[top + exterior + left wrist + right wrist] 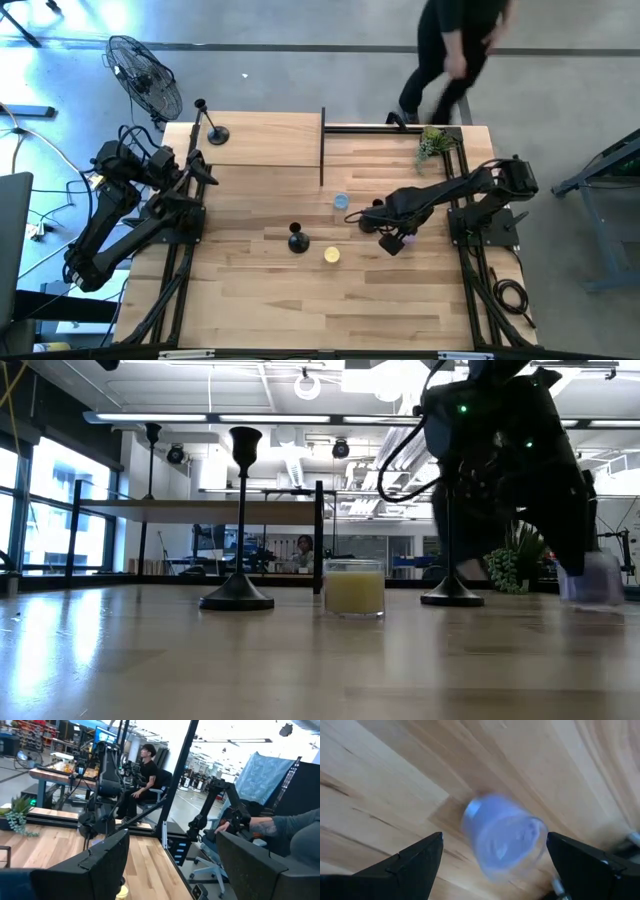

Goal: Pick & Place candle stick holders
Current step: Put the purple candle on the shelf

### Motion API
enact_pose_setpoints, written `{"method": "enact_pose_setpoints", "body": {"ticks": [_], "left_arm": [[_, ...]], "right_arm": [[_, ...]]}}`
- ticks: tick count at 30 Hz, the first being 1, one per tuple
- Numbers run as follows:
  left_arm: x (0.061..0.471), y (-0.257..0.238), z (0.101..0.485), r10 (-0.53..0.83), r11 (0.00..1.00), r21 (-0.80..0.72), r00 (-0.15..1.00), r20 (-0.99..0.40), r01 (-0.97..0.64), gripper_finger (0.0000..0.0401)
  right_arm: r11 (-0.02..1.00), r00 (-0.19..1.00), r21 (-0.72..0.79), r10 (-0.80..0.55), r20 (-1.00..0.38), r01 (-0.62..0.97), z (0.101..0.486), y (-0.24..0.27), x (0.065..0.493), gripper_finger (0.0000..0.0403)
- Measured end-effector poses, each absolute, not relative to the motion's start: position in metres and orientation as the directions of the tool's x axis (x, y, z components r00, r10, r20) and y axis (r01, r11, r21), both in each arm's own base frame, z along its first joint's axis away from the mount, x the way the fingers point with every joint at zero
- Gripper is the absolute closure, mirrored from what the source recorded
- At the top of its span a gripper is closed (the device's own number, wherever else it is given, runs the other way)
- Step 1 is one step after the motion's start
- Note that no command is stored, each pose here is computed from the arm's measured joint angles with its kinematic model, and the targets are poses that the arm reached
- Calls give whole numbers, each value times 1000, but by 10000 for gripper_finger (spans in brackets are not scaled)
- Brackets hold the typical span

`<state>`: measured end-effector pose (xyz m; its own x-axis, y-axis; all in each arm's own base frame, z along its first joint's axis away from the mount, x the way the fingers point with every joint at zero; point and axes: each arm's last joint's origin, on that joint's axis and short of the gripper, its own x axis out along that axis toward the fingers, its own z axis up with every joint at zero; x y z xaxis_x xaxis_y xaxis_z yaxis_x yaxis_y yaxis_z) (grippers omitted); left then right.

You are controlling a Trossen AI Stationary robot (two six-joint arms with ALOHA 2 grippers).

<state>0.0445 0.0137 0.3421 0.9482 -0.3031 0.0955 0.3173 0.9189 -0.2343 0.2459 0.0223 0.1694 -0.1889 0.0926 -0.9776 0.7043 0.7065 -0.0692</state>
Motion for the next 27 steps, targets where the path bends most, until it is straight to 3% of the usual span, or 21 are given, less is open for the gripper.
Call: {"method": "enact_pose_setpoints", "body": {"ticks": [27], "left_arm": [[45, 14, 342, -288, 923, -236, 953, 100, 304, 106]], "right_arm": [[706, -178, -7, 169, -969, 709, 169, 42, 246, 53]]}}
